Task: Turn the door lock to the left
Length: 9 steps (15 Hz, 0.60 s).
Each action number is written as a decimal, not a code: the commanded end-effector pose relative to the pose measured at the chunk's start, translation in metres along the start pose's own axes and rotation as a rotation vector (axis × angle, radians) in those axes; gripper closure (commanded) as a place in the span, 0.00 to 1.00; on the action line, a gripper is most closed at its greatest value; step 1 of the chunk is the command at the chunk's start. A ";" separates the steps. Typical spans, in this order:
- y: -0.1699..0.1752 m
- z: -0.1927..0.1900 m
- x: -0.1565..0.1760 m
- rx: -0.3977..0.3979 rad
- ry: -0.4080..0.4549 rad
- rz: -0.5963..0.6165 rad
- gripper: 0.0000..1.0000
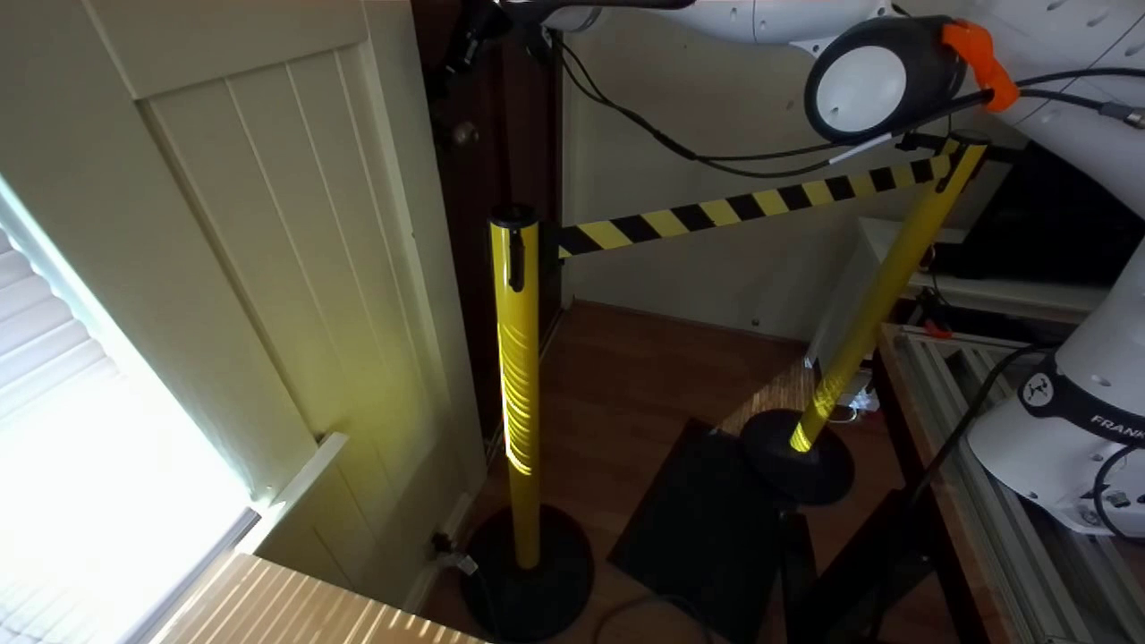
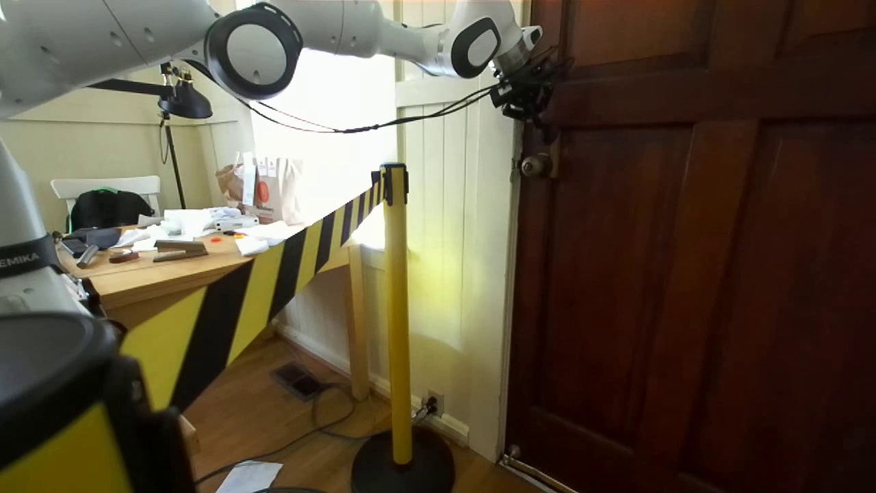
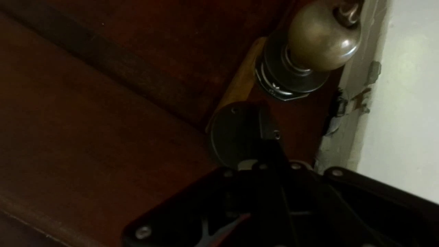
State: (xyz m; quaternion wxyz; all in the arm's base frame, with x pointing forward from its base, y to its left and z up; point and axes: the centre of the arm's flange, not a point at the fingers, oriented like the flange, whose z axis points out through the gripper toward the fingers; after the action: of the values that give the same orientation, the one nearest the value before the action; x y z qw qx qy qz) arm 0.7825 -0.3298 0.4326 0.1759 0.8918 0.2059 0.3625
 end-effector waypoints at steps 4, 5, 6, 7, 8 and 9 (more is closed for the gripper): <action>-0.082 0.002 -0.006 0.036 -0.047 -0.112 0.99; -0.083 0.003 -0.004 0.034 -0.059 -0.127 0.99; -0.085 0.004 -0.003 0.034 -0.072 -0.137 0.99; -0.087 0.005 -0.001 0.027 -0.079 -0.151 0.99; -0.088 0.005 0.000 0.019 -0.086 -0.162 0.99; -0.090 0.005 0.002 0.013 -0.091 -0.169 0.99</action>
State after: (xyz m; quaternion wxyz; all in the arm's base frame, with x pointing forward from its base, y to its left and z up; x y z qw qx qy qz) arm 0.7904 -0.3090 0.4321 0.2217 0.8878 0.2483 0.3179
